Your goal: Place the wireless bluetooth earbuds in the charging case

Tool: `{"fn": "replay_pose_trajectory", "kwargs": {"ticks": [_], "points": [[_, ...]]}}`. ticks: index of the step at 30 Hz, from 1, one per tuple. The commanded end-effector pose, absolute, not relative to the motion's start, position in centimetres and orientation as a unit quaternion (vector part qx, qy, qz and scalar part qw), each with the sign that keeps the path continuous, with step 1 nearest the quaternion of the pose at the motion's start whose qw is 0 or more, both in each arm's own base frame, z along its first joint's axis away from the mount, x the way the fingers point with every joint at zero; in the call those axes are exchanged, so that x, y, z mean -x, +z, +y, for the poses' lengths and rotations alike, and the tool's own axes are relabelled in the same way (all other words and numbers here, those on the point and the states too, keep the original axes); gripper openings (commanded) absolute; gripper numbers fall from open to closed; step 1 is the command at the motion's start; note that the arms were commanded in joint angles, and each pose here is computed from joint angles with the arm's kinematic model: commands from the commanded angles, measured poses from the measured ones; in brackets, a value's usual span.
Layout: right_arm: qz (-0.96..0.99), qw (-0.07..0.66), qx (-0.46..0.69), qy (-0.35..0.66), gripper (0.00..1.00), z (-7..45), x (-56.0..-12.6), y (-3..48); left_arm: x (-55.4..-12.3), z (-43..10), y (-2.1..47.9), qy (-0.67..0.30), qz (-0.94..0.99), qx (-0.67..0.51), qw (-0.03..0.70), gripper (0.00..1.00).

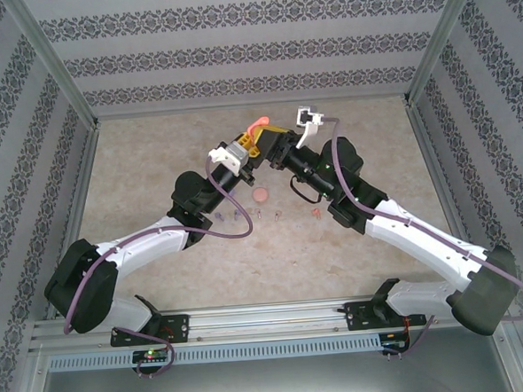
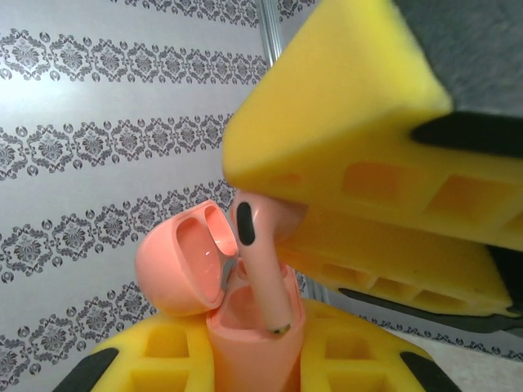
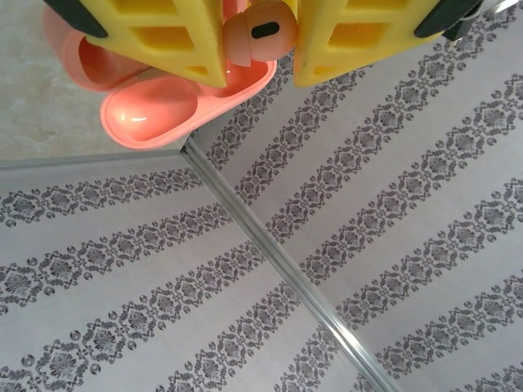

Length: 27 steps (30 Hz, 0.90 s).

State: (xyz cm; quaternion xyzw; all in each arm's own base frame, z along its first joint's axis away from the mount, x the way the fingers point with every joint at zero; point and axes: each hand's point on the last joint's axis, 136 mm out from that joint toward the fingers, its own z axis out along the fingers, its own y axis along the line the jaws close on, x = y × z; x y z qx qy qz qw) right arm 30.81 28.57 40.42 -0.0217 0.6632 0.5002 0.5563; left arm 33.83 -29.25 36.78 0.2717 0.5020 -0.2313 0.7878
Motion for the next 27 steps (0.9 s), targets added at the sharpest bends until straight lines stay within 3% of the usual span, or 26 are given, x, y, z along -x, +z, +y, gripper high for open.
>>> {"fn": "replay_pose_trajectory", "kwargs": {"ticks": [1,27], "points": [[0.645,0.589,0.010,0.487,0.27,27.9,-31.0,41.4,-33.1,-29.2,39.3,-0.238,0.472,-0.260,0.808,0.00],[0.645,0.585,0.004,0.491,0.27,29.0,-31.5,40.9,-33.0,-29.5,39.0,-0.240,0.475,-0.265,0.804,0.00]]}}
